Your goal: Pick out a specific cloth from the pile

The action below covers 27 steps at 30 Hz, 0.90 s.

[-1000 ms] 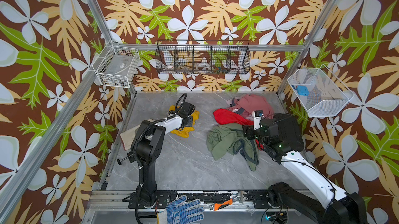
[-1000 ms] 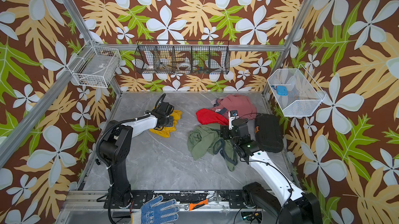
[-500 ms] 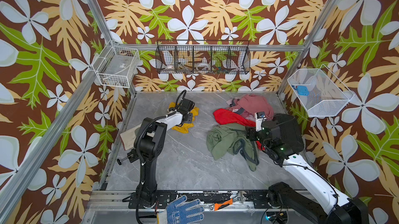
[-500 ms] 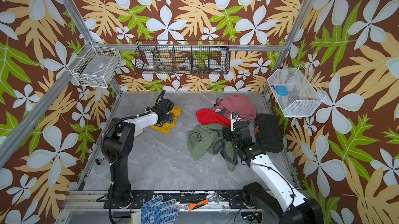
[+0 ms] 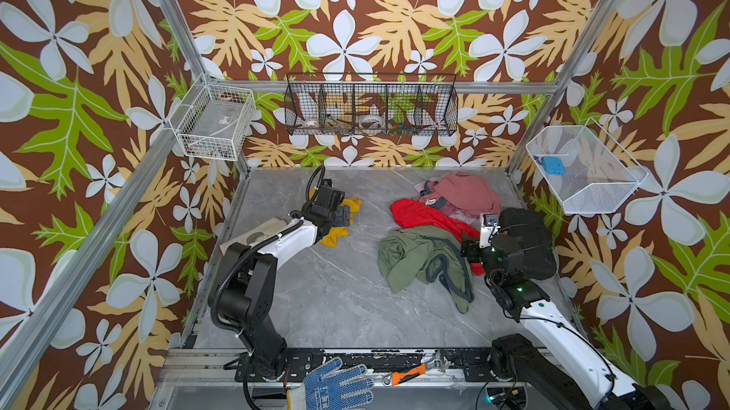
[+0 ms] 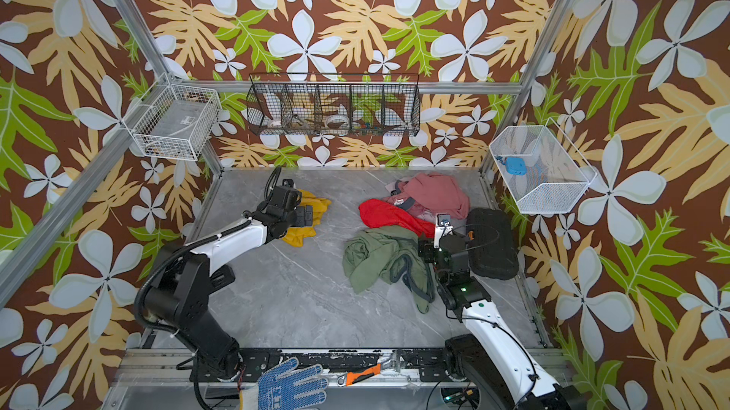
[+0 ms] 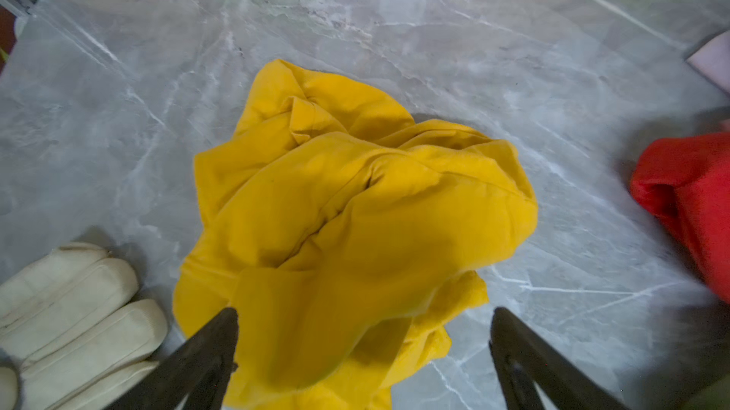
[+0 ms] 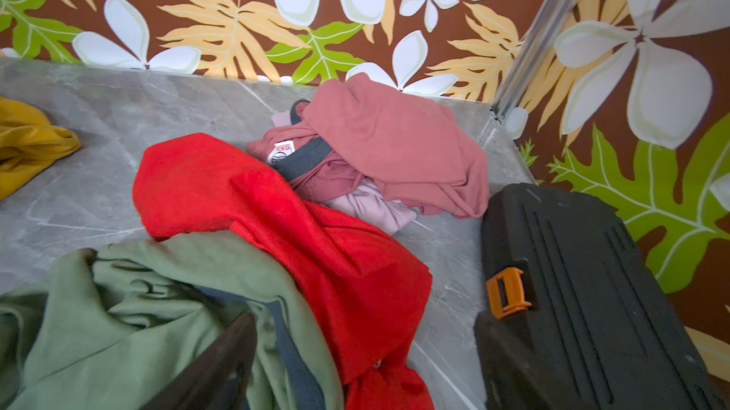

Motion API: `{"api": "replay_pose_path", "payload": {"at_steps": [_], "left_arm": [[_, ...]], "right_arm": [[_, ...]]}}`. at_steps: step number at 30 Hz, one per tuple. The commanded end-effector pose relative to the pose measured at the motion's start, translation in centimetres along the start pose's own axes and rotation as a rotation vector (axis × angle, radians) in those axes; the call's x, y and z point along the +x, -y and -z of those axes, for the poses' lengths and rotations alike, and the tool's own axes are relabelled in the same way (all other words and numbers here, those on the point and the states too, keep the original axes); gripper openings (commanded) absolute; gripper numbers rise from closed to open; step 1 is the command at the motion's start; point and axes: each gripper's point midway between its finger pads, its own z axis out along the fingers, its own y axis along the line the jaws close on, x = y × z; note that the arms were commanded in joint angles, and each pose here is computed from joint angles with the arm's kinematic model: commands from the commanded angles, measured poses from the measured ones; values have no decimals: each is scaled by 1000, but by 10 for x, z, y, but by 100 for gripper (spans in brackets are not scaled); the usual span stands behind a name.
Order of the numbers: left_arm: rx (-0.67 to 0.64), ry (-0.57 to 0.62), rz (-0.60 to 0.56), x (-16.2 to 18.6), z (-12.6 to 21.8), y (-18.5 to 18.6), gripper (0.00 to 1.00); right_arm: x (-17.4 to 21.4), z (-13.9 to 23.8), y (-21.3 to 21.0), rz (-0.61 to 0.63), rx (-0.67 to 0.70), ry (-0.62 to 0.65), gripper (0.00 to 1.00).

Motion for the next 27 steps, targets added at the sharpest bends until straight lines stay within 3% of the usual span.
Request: {"api": "replay_pose_path", "payload": {"at_steps": [1, 8, 12, 23, 27], "left_arm": [[-11, 136, 52, -19, 23, -6, 100], [-57, 337, 140, -16, 80, -40, 100], [-147, 431, 148, -5, 103, -70, 100], [-346, 487, 141, 22, 111, -111, 100], [-390, 532, 143, 29, 112, -124, 100]], "right_arm": [[-21, 0, 7, -68, 15, 146, 87], [0, -14, 12, -77, 66, 206, 87], [16, -22, 17, -67, 108, 226, 85], [31, -50, 3, 68, 71, 185, 81], [34, -58, 4, 51, 49, 168, 81]]}}
